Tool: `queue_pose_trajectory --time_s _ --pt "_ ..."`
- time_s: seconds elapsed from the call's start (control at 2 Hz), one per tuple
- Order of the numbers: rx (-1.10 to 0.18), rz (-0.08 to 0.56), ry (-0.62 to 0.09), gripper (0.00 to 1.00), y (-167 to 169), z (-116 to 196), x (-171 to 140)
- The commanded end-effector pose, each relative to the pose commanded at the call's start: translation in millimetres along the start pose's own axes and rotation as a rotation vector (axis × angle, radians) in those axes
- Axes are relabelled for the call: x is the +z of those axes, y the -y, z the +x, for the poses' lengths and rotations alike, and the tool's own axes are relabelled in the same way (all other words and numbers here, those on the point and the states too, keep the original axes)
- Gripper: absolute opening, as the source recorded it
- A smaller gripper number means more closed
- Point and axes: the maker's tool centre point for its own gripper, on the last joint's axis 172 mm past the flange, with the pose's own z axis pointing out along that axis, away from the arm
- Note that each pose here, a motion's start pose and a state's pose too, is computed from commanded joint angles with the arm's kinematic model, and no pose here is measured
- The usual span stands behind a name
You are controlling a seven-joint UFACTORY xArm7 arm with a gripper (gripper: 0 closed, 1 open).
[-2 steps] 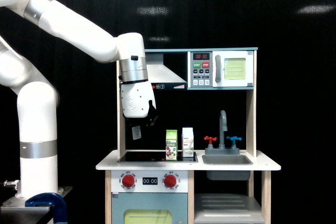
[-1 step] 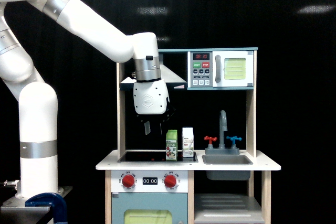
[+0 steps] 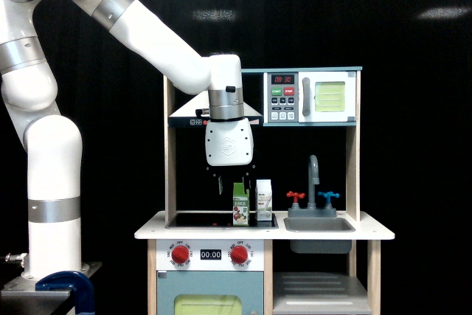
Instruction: Put the green box into the sink
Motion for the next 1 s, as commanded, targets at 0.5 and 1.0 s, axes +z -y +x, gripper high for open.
queue_pose_trajectory --time_s 0.5,1.0 --pt "0.028 0.038 -0.069 1.00 4 18 11" --pt "0.028 0.046 -0.087 1.00 -7 44 22"
